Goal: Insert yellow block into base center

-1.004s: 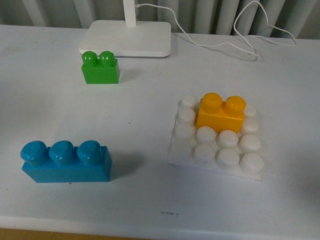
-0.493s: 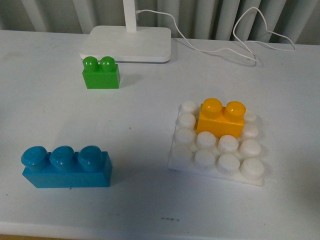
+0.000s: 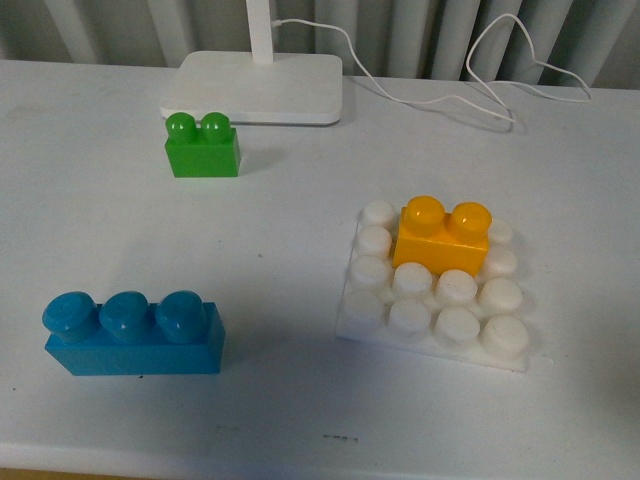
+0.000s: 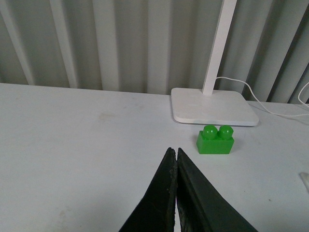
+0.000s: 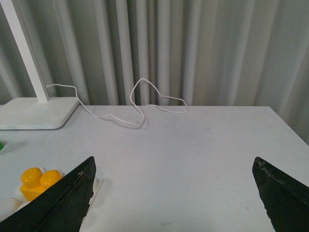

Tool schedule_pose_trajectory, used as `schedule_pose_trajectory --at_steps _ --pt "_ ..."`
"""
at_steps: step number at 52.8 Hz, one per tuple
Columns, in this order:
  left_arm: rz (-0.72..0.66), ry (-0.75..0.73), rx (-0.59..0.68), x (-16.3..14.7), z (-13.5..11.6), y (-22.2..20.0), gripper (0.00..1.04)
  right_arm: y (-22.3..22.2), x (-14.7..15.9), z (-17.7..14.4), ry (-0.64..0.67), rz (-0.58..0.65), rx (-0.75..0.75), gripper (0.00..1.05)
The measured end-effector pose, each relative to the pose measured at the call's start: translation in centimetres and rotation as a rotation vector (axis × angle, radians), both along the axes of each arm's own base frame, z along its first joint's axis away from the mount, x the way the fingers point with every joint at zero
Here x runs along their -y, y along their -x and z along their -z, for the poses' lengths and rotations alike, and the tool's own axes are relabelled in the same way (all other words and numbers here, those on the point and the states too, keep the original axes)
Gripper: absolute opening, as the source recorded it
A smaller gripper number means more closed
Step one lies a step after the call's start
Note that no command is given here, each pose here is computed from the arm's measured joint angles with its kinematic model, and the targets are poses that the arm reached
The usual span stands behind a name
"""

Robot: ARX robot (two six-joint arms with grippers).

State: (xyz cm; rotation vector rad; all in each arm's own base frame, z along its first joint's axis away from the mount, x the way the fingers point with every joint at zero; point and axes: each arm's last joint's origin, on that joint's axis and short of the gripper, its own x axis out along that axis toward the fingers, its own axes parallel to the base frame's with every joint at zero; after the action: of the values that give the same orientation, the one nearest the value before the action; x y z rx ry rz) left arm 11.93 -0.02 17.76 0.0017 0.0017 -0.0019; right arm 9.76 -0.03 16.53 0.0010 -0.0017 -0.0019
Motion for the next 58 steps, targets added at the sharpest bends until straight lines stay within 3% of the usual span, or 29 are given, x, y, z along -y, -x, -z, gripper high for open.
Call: schedule_pose_trajectory --at_steps 45,58 --pt "0.000 0.001 0.010 0.0 1.0 2.2 0.04 0.0 0.0 0.0 0.000 0.000 0.000 0.95" --pt "0.000 0.003 0.011 0.0 1.0 2.2 0.45 0.0 0.0 0.0 0.000 0.000 0.000 0.95"
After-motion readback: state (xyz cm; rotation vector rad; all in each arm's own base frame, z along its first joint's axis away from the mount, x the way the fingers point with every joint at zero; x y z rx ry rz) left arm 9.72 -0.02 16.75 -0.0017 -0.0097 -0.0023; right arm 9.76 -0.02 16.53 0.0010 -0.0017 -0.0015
